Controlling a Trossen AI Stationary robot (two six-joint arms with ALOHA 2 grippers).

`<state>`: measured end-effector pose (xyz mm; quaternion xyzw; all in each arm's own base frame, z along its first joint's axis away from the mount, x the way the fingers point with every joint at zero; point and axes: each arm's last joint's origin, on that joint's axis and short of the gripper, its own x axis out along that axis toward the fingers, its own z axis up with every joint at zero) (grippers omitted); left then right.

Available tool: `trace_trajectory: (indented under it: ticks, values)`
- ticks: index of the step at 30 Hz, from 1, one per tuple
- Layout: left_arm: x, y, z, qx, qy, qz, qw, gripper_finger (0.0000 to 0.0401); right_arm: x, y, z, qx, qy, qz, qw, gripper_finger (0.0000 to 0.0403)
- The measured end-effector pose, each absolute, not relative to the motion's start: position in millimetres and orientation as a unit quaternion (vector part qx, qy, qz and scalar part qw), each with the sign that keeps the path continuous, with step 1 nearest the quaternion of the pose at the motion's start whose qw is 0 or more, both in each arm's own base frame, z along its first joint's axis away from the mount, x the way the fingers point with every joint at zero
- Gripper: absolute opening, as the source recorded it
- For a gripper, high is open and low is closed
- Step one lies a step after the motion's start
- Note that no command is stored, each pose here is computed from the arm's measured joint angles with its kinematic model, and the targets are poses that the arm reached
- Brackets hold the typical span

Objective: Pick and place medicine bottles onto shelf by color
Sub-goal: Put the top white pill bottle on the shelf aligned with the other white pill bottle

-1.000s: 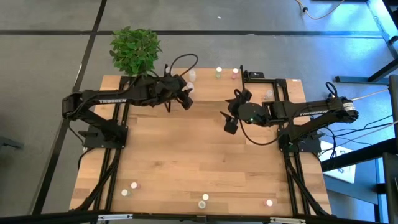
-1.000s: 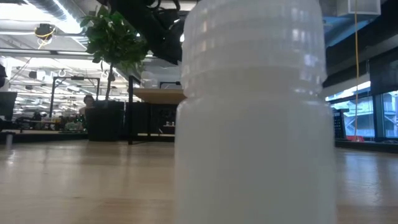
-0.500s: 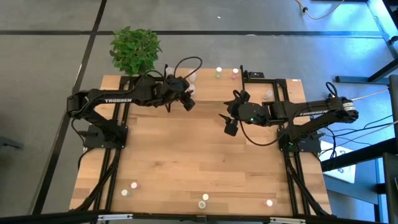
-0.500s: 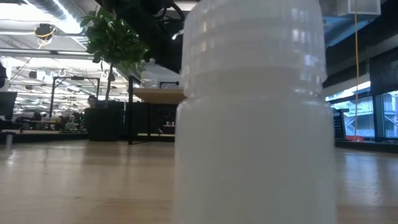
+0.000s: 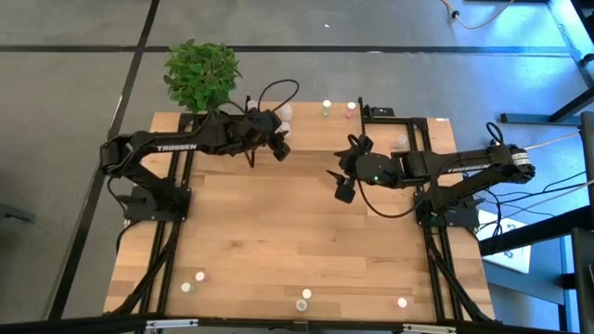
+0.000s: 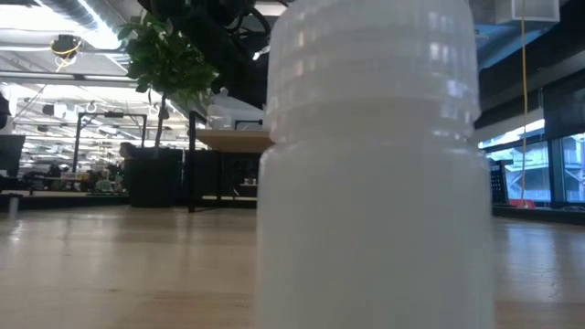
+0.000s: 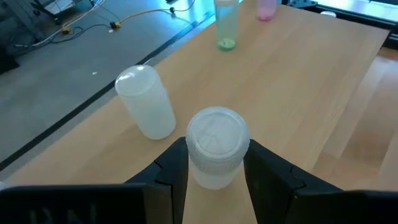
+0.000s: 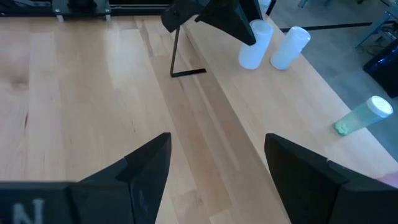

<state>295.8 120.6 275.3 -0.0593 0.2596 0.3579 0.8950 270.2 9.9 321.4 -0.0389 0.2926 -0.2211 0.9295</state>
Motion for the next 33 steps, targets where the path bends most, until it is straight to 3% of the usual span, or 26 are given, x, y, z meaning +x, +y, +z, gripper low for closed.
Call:
trace_trajectory:
  ticks: [29, 33]
  values:
    - [300.5, 124.8, 271.1, -0.044, 0.259, 0.355, 0.897, 0.0122, 270.2, 9.9, 321.2, -0.040, 0.293, -0.221, 0.929, 0.0261]
    - [300.5, 124.8, 271.1, -0.045, 0.259, 0.355, 0.897, 0.0137, 270.2, 9.9, 321.2, -0.040, 0.294, -0.221, 0.929, 0.0261]
